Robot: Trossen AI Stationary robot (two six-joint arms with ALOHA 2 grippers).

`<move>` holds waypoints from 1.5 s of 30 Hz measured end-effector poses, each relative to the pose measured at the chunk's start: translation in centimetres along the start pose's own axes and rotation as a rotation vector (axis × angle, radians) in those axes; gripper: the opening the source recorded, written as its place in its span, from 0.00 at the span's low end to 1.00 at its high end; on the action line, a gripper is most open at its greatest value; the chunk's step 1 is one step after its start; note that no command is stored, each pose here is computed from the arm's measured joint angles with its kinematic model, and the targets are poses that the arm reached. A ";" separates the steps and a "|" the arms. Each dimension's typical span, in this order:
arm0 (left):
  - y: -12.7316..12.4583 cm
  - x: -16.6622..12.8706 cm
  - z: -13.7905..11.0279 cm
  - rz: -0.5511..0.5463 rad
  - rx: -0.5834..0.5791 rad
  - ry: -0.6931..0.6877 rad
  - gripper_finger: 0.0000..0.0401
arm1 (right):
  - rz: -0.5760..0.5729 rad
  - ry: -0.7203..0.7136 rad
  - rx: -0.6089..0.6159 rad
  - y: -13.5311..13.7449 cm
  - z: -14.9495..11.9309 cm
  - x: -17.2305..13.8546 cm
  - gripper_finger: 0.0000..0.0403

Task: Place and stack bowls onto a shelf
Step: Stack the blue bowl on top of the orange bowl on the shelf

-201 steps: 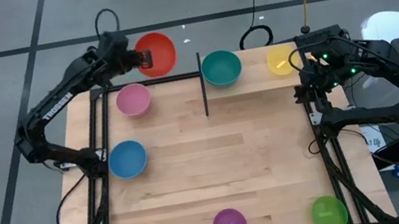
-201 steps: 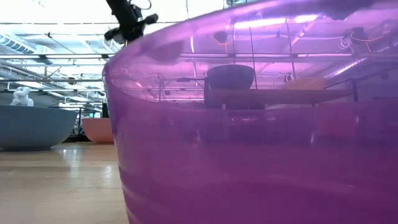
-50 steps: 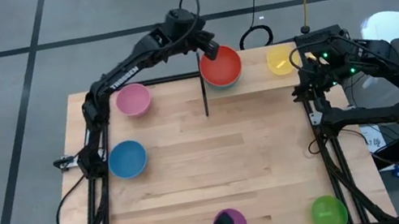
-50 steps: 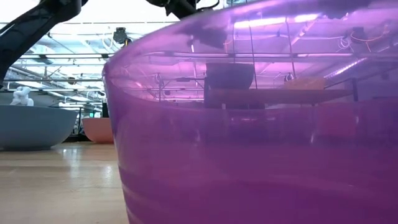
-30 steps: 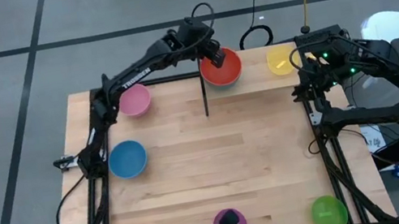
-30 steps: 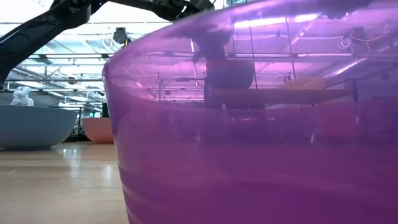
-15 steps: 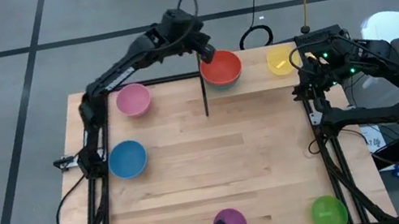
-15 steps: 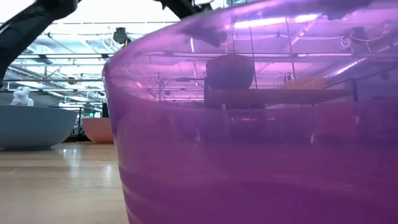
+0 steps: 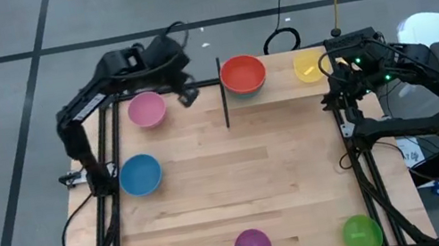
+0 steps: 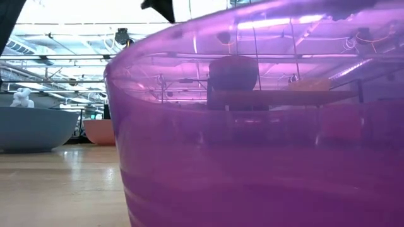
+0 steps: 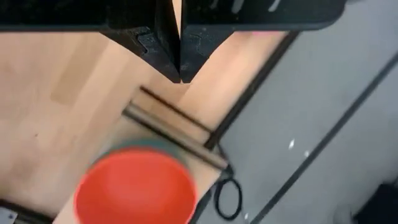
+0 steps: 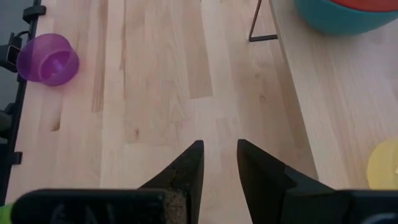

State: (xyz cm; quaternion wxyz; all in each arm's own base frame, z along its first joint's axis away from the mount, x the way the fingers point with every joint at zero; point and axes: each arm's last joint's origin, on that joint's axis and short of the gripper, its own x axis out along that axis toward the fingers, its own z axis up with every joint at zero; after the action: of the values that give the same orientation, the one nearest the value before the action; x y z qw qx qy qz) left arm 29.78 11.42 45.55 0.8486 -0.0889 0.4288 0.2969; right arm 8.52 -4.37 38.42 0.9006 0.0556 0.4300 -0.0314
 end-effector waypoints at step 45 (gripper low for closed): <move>-10.4 1.2 -8.7 -0.362 0.177 0.490 0.22 | 0.219 0.072 -0.150 3.0 2.0 2.5 0.22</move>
State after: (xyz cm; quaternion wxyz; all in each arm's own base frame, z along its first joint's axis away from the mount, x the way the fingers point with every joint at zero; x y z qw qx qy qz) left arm 30.51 0.00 38.23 0.7636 -0.1582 0.6218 0.0725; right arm 11.94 -1.71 37.96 0.8843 0.0357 0.4544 0.1012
